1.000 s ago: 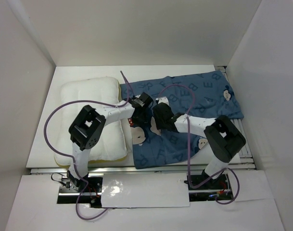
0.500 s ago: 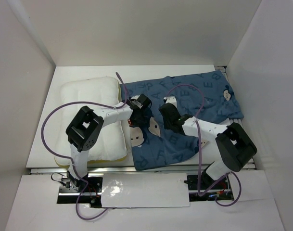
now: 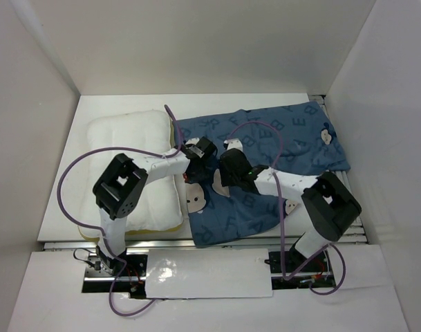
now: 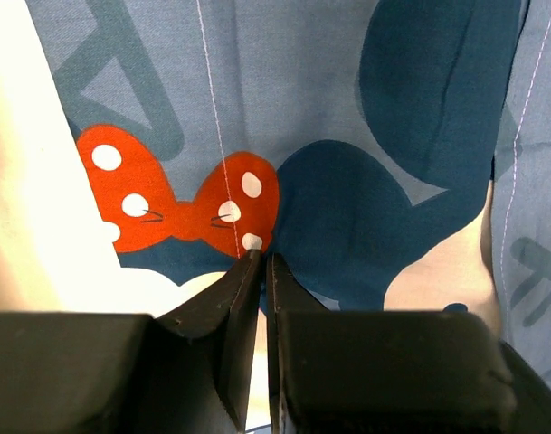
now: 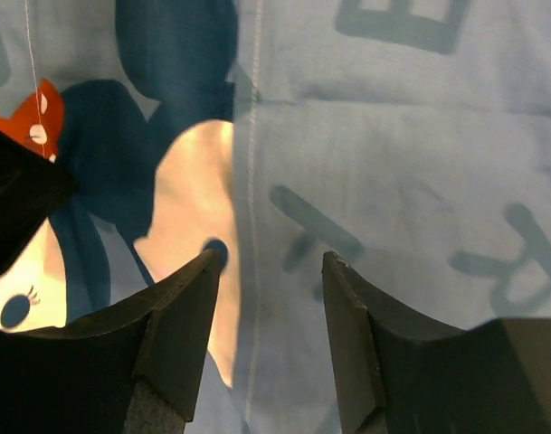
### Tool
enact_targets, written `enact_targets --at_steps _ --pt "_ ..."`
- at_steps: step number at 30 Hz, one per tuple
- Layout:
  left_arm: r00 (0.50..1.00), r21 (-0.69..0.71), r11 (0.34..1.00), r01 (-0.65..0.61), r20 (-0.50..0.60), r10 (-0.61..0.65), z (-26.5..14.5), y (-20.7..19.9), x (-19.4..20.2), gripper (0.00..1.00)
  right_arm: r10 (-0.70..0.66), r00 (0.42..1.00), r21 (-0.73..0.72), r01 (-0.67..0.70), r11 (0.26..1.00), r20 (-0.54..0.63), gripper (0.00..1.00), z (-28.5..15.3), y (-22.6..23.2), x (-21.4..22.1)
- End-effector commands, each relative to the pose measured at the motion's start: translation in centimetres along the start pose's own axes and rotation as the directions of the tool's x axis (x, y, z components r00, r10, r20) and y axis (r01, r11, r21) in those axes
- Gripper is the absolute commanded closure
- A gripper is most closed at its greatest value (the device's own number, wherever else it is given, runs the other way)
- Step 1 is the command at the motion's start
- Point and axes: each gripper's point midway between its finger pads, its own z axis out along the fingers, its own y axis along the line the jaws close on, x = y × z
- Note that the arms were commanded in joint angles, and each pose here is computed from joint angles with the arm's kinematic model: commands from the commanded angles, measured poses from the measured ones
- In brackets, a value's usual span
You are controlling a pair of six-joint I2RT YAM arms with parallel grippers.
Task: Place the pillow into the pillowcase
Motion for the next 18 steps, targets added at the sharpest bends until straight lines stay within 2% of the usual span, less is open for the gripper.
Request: enact_targets --at_steps 1,7,9,15,16,18 --pt "0.984 -0.224 0.971 -0.087 -0.171 0.049 1.2 6.7 5.7 0.78 0.018 0.998 -0.039 -0.016 0.999 0.058 0.43 1.4 2.2 -1.7" --pt "0.982 -0.224 0.971 -0.080 -0.182 0.039 0.9 7.1 6.2 0.78 0.015 0.999 0.109 -0.019 0.994 0.039 0.41 2.9 0.3 -0.7" --pt "0.984 -0.230 0.970 -0.081 -0.175 0.041 0.9 7.2 6.1 0.78 0.051 0.997 0.194 -0.062 0.979 0.061 0.46 2.7 -1.2 -0.8" --pt "0.984 -0.232 0.970 -0.072 -0.174 0.032 0.6 7.3 6.0 0.81 0.106 0.993 0.381 -0.121 0.917 0.059 0.51 1.5 -5.5 0.8" --pt "0.984 -0.241 0.968 -0.067 -0.179 0.024 0.5 7.4 6.2 0.81 0.105 0.992 0.406 -0.123 0.906 0.066 0.59 1.3 -6.0 0.8" --pt "0.984 -0.241 0.968 -0.067 -0.179 0.024 0.5 7.4 6.2 0.81 0.124 0.991 0.457 -0.135 0.879 0.053 0.68 1.0 -7.6 1.5"
